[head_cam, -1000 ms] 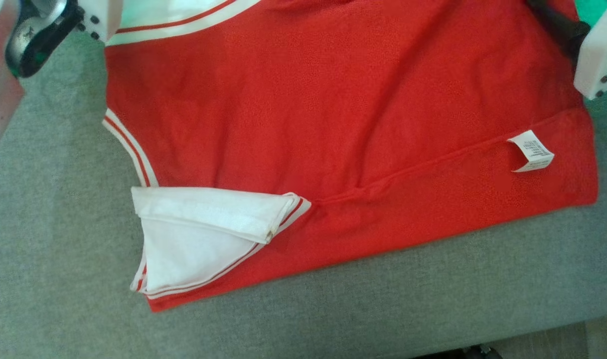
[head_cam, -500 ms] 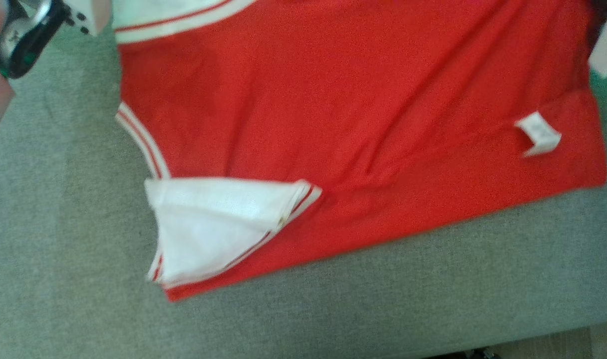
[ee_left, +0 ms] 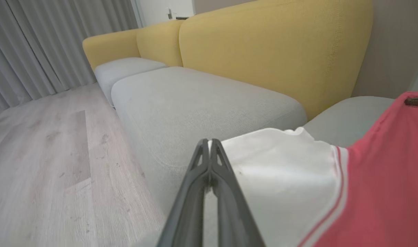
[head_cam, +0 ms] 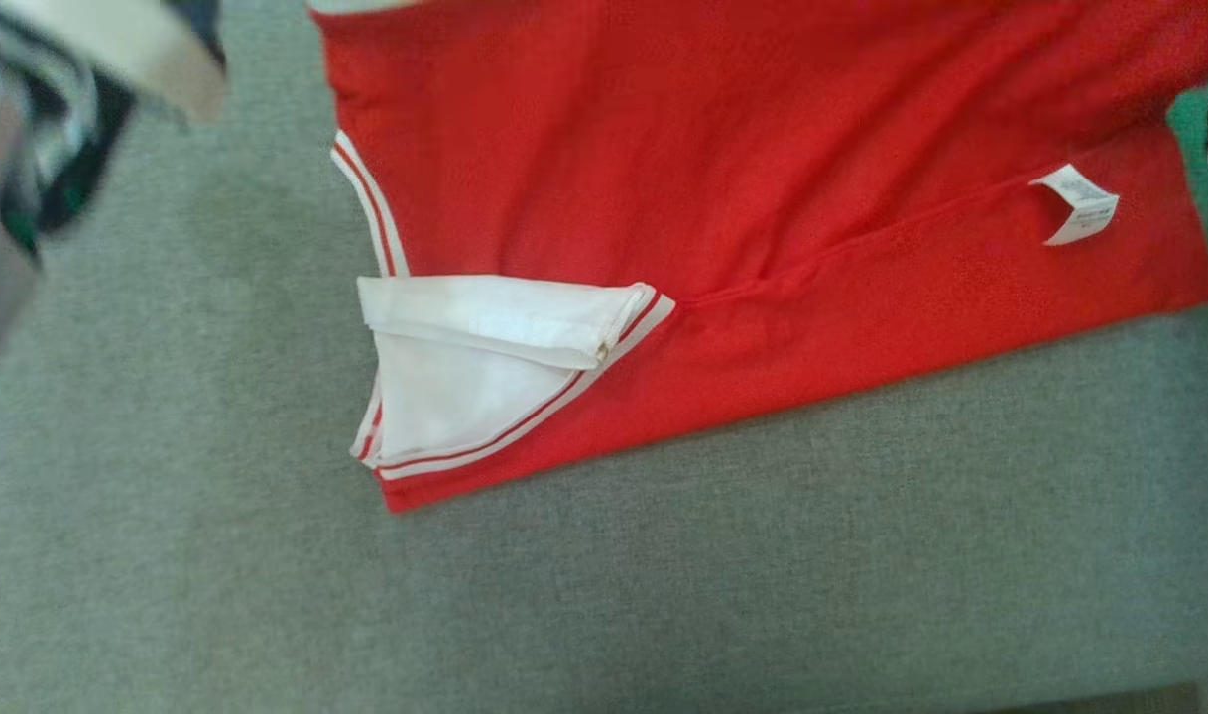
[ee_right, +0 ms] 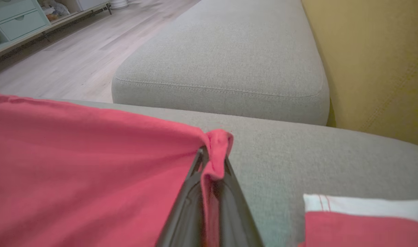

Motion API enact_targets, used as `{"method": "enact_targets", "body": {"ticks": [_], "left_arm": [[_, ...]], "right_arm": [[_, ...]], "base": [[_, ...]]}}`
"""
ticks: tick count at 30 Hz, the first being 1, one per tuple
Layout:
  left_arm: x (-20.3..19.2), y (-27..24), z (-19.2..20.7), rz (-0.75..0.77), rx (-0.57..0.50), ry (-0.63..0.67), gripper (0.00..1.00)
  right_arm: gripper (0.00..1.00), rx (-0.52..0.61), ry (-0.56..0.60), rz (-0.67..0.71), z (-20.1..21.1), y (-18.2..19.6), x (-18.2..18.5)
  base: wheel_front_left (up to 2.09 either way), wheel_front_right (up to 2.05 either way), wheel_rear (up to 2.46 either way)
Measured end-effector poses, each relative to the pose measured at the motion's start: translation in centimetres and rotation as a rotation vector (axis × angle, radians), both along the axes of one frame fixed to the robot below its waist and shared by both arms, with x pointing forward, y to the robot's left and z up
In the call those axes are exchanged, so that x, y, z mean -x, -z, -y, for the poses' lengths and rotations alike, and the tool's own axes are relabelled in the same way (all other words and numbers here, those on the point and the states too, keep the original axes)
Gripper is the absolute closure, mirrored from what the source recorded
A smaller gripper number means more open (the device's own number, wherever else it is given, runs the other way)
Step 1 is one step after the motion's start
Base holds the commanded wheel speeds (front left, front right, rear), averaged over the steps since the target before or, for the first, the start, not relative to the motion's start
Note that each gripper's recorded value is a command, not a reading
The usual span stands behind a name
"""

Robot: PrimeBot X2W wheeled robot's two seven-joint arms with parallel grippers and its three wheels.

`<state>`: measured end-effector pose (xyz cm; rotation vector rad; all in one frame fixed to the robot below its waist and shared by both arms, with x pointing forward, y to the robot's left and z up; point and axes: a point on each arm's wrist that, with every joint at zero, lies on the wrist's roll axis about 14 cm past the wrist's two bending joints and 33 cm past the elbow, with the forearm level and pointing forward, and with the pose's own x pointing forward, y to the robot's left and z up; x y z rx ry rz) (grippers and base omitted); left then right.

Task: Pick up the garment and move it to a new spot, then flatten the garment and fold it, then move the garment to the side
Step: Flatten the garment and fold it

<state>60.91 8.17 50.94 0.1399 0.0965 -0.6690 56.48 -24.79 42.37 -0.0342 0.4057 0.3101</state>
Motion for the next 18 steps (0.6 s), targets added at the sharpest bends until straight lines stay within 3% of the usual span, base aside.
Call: {"method": "enact_targets", "body": {"ticks": [11, 15, 18], "left_arm": [[11.6, 2.2, -0.2, -0.120, 0.088, -0.018, 1.00], [14.4, 2.5, -0.4, -0.145, 0.121, -0.050, 1.00], [15.5, 2.0, -0.5, -0.132, 0.150, -0.073, 1.00]], "right_arm": [[1.00, 0.017, 0.083, 0.066, 2.2, -0.2, 1.9], [1.00, 0.024, 0.088, 0.123, 1.8, -1.0, 1.9], [1.00, 0.035, 0.079, 0.103, 1.2, 0.4, 3.3]], "base": [[0.00, 0.00, 0.00], [0.00, 0.00, 0.00], [0.00, 0.00, 0.00]]}}
